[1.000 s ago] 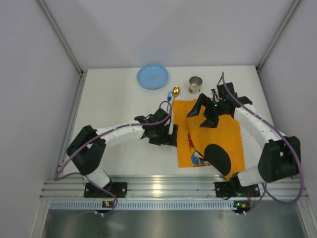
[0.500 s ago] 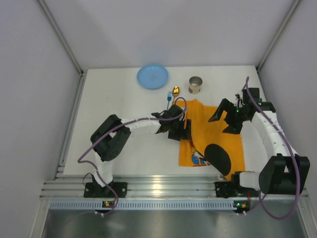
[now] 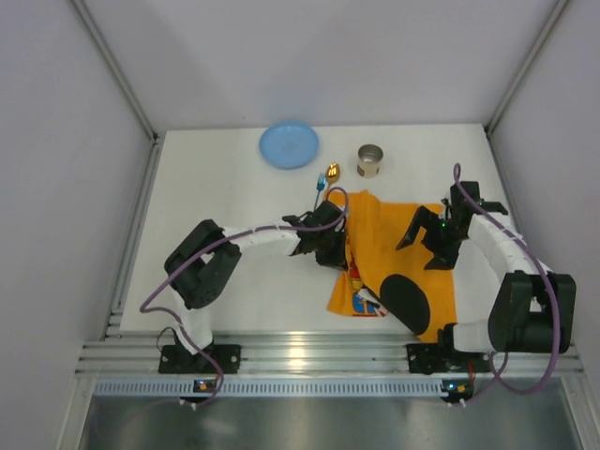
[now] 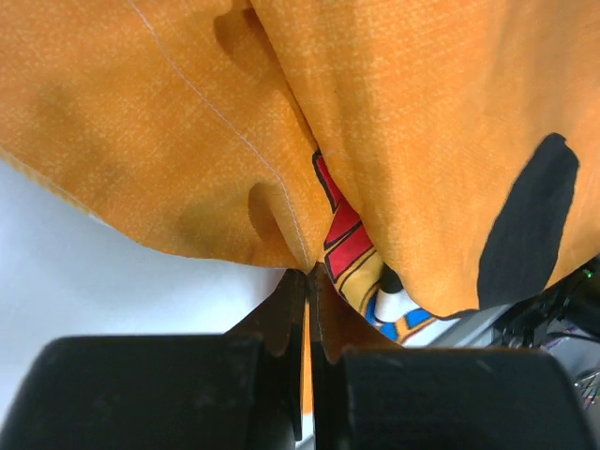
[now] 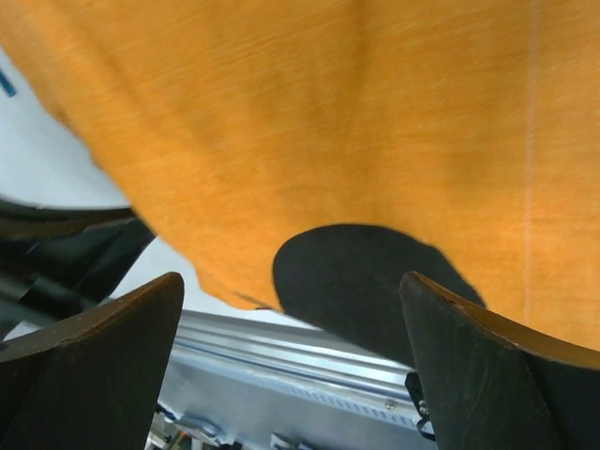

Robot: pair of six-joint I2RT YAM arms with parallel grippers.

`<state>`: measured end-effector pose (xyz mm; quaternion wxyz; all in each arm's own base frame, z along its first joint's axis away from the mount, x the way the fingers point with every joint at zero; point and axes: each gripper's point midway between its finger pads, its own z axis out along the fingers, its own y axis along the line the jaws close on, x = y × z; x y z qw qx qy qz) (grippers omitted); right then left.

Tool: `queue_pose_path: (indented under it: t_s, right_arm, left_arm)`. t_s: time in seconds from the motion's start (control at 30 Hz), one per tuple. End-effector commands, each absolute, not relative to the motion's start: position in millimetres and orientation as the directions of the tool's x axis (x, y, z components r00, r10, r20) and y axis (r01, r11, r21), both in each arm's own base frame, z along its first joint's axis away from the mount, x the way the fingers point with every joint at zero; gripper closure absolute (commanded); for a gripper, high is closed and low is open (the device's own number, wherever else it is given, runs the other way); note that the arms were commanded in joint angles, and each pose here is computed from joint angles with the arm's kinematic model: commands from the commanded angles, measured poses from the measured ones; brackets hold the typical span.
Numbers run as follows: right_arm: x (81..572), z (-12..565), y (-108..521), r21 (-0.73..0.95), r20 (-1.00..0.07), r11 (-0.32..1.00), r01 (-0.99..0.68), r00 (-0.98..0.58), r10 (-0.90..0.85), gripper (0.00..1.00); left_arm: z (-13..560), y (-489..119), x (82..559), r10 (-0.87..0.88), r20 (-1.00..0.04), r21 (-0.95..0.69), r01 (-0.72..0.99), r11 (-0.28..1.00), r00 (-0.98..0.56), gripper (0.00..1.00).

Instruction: Set the dinner table for one person

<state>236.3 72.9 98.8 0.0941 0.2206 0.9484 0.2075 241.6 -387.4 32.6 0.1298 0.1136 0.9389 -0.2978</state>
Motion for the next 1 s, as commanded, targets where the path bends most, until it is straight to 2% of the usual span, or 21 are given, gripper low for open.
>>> queue_pose_path:
  t_s: [0.0,0.33,0.37,0.6,0.77,0.9,0.97]
  right_arm:
    - [255,79,61,0.418,-0.120,0.812,0.407,-0.861,0.494,0.00]
    - [268,13,39,0.313,-0.055,0.829,0.462,-0.863,0.502,0.00]
    - [267,10,39,0.308,-0.052,0.832,0.462,-0.865,0.500,0.00]
    - [268,-3,34,0.277,-0.035,0.838,0.471,-0.866,0.498,0.01]
    - [280,23,68,0.392,-0.079,0.840,0.376,-0.895,0.438,0.01]
    - [273,29,137,0.444,-0.083,0.874,0.200,-0.962,0.262,0.03]
    - [270,24,154,0.449,-0.071,0.874,0.186,-0.968,0.242,0.04]
  left_arm:
    - [75,-358,241,0.099,-0.382,-0.486,0.290,0.825,-0.919,1.00]
    - [110,-265,208,-0.019,-0.422,-0.386,0.161,0.908,-0.906,1.00]
    - [120,-256,211,-0.050,-0.449,-0.384,0.142,0.912,-0.892,1.00]
    - [130,-189,200,-0.124,-0.469,-0.303,0.027,0.953,-0.874,1.00]
    - [113,-179,185,-0.100,-0.433,-0.295,0.036,0.955,-0.896,1.00]
    - [94,-190,178,-0.099,-0.369,-0.327,0.029,0.945,-0.924,1.00]
    - [85,-193,179,-0.103,-0.349,-0.325,0.017,0.945,-0.932,1.00]
